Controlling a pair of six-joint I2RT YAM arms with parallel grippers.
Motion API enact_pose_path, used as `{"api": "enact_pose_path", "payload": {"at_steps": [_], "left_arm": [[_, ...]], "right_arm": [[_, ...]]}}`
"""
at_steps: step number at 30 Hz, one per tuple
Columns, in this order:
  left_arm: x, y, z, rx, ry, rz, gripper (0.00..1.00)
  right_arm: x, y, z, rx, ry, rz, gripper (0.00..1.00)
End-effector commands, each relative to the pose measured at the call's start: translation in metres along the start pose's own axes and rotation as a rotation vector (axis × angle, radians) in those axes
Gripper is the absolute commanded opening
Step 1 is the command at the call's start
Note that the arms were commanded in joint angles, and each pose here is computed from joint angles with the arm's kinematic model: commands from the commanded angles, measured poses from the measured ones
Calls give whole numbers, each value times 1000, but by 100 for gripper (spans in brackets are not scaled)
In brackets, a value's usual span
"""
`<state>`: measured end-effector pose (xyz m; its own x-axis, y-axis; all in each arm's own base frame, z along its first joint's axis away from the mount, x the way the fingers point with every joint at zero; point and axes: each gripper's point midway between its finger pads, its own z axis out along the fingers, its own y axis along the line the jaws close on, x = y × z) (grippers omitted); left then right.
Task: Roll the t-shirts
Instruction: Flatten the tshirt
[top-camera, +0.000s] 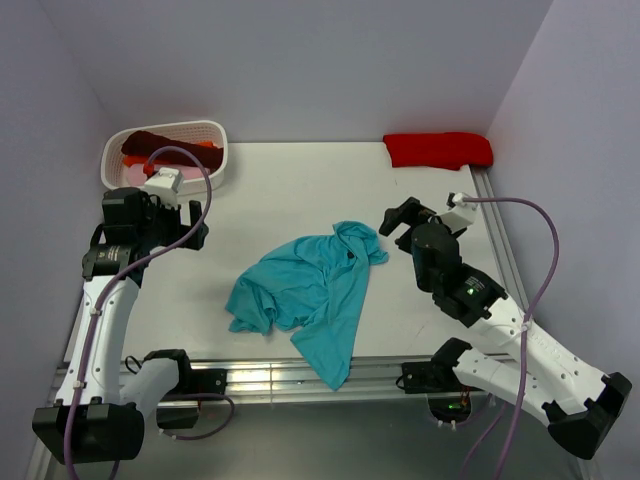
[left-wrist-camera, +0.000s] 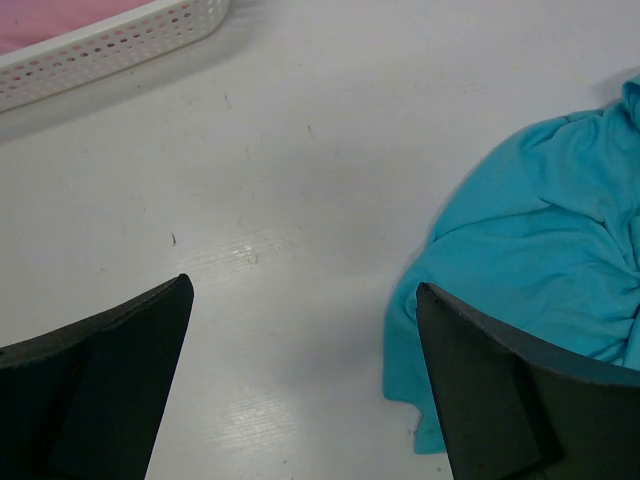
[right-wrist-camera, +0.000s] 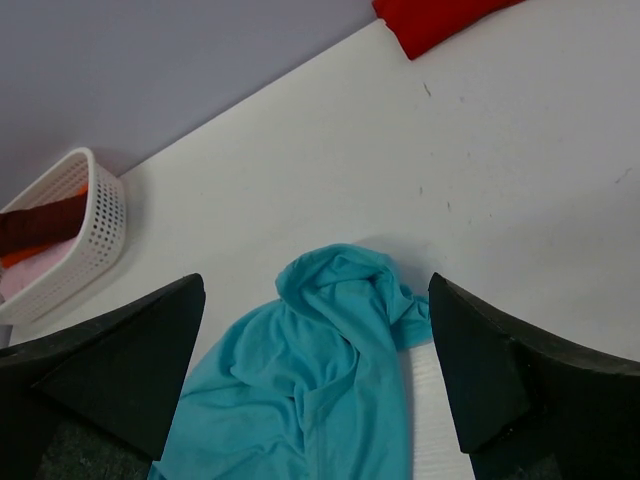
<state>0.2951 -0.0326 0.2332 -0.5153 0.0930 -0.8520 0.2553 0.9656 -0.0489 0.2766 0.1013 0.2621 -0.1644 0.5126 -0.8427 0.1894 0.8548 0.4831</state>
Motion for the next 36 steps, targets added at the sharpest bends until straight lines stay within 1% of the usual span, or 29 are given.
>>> {"api": "enact_pose_path", "payload": {"at_steps": [1,5,6,7,8,9,10,11,12,13,14,16,17,18,19,20,22,23,25,28,32,36], "left_arm": [[-3,-2,-3,11,-9,17,99],[-1,-4,-3,25,-1,14,99],[0,-5,-2,30,5,14,99],[0,-6,-3,35,6,13,99],[1,-7,-3,39,6,14,99],[1,-8,-2,50,8,16,99],[1,-9,-2,52,6,20,99],[2,-9,-2,52,11,21,99],[3,-8,-2,49,13,24,99],[4,-9,-2,53,18,26,99],[6,-9,-2,55,31,35,99],[9,-8,-3,52,43,46,99],[12,-8,-4,53,52,49,99],[12,-8,-5,51,51,60,99],[13,-9,-5,55,52,64,99],[14,-9,-5,57,56,66,99],[16,-11,-6,66,65,69,99],[17,-11,-6,68,68,69,99],[18,-12,-7,72,71,72,99],[19,-13,-7,76,71,74,99],[24,-14,-4,79,88,72,99],[26,-13,-3,75,93,76,99]], "right_arm": [[-2,-2,-2,18,2,4,100],[17,1,-1,-7,90,-86,100],[30,5,-3,-37,147,-102,98],[40,7,-2,-48,185,-113,94],[60,8,1,-55,249,-133,91],[75,6,1,-50,303,-142,88],[86,3,2,-29,329,-149,86],[103,1,5,-2,366,-151,85],[122,5,-3,-17,408,-182,84],[132,2,-5,3,417,-200,82],[152,1,-16,28,466,-235,82],[162,-7,-23,77,468,-275,81],[169,-12,-27,101,480,-269,81],[177,-14,-34,98,503,-277,81],[191,-8,-47,52,556,-270,80],[203,-12,-53,41,588,-274,79],[221,-8,-67,7,630,-279,76],[228,-7,-71,23,638,-280,76],[239,-9,-86,31,653,-350,74],[248,-8,-92,78,641,-420,72],[266,4,-90,80,651,-494,66],[271,11,-85,91,639,-529,62]]}}
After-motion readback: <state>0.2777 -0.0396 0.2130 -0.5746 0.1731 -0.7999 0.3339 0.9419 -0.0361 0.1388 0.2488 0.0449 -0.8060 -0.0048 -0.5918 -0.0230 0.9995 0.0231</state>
